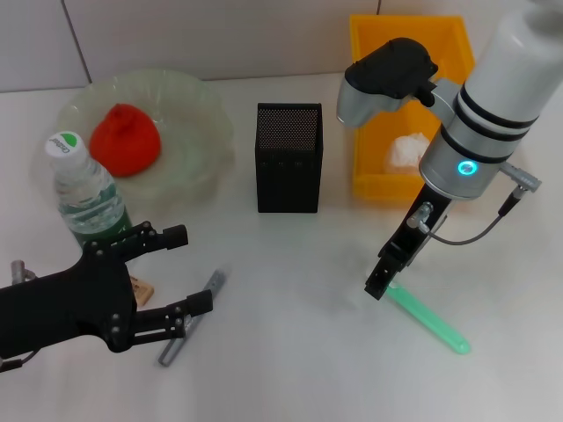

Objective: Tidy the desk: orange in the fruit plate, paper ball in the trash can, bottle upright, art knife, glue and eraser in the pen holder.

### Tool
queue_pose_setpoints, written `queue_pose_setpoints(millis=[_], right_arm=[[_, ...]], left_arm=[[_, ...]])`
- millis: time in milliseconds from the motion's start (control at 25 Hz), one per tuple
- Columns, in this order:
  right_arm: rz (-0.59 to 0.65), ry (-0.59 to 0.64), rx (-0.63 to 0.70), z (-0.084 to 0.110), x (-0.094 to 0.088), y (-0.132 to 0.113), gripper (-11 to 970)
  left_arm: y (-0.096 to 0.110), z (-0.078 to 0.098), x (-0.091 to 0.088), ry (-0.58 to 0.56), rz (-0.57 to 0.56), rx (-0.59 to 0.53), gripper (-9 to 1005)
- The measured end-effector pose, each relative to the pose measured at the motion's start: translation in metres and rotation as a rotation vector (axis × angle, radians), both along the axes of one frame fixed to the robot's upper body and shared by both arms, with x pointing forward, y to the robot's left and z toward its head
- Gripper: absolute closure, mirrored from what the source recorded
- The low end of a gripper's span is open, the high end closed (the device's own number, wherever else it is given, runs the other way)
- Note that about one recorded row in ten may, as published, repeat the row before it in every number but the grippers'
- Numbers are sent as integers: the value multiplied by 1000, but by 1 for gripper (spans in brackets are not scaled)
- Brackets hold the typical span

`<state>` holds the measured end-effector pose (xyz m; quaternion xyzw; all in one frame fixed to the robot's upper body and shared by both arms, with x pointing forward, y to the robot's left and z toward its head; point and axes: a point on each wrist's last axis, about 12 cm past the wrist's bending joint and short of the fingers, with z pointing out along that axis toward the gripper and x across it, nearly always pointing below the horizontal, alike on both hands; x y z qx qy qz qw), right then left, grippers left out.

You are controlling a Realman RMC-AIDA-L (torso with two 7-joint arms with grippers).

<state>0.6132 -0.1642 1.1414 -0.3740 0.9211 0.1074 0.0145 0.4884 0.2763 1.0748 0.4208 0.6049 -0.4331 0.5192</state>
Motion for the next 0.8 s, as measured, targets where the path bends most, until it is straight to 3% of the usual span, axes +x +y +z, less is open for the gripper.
queue_pose_setpoints(millis=[800], right_arm=[[31,-17,-46,-5,-1,7,193]], left_arm=[[0,-1,-1,3,4,-1,147]])
